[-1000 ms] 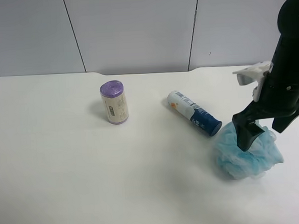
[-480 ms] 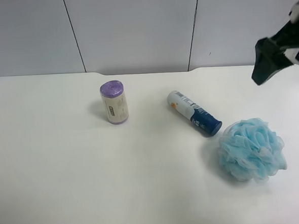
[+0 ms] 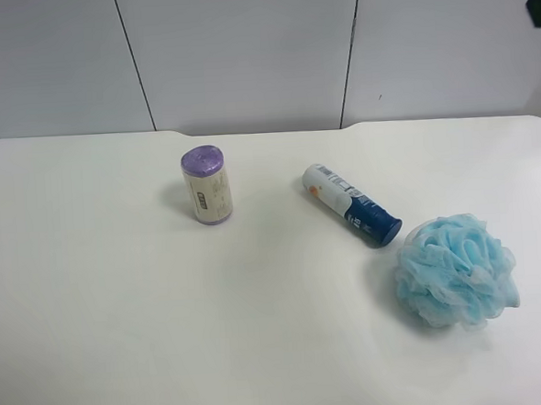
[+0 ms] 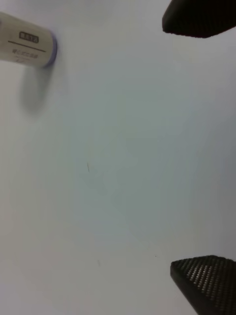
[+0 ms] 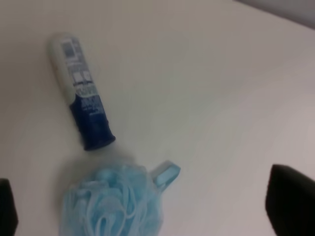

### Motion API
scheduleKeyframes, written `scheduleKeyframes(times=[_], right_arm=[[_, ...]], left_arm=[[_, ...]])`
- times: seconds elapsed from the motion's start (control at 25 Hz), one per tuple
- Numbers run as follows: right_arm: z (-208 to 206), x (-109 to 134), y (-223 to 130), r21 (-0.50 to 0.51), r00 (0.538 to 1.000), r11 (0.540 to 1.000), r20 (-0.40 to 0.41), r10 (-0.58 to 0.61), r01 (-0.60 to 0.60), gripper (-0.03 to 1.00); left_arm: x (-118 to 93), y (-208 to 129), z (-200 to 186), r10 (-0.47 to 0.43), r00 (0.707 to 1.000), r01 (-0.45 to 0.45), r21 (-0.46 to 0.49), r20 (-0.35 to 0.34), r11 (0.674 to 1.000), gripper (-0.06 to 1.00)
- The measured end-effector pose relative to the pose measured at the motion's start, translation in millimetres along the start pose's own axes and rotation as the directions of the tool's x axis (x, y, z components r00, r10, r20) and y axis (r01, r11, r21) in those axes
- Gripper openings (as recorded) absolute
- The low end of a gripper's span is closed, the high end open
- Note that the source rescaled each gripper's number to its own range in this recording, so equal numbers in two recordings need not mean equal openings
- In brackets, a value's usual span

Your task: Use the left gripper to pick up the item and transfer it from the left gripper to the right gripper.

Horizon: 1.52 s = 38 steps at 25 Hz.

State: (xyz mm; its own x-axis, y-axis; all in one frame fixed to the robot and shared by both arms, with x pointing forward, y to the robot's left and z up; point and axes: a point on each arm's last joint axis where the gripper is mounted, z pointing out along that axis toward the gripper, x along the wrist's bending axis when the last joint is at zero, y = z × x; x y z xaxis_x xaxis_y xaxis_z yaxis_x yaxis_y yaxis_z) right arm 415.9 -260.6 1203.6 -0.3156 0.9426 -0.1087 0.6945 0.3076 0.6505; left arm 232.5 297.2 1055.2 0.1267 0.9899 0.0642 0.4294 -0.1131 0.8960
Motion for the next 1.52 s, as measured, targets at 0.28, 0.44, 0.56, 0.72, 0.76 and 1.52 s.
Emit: scheduleKeyframes(times=[0.28, 0.44, 0.56, 0.72, 0.76, 1.52], right_arm=[[-74, 7, -52, -0.22, 0.999, 0.975, 0.029, 0.025, -0.018, 1.0], [-77, 15, -106, -0.241, 0.999, 0.97, 0.029, 0.035, -0.027, 1.0], [-69, 22, -148, -0.247, 0.998, 0.968, 0.023, 0.062, -0.054, 1.0], [-51, 29, -195, -0.253, 0.995, 0.963, 0.013, 0.102, -0.095, 1.0], [-47, 31, -204, -0.255, 0.994, 0.962, 0.012, 0.106, -0.1, 1.0], [-17, 37, -240, -0.339, 0.993, 0.935, 0.01, 0.118, -0.108, 1.0]], left_arm=[[0, 0, 0, 0.0, 1.0, 0.0, 0.0, 0.0, 1.0, 0.87], [0, 0, 0, 0.0, 1.0, 0.0, 0.0, 0.0, 1.0, 0.87], [0, 0, 0, 0.0, 1.0, 0.0, 0.0, 0.0, 1.0, 0.87], [0, 0, 0, 0.0, 1.0, 0.0, 0.0, 0.0, 1.0, 0.87], [0, 0, 0, 0.0, 1.0, 0.0, 0.0, 0.0, 1.0, 0.87], [0, 0, 0, 0.0, 1.0, 0.0, 0.0, 0.0, 1.0, 0.87]])
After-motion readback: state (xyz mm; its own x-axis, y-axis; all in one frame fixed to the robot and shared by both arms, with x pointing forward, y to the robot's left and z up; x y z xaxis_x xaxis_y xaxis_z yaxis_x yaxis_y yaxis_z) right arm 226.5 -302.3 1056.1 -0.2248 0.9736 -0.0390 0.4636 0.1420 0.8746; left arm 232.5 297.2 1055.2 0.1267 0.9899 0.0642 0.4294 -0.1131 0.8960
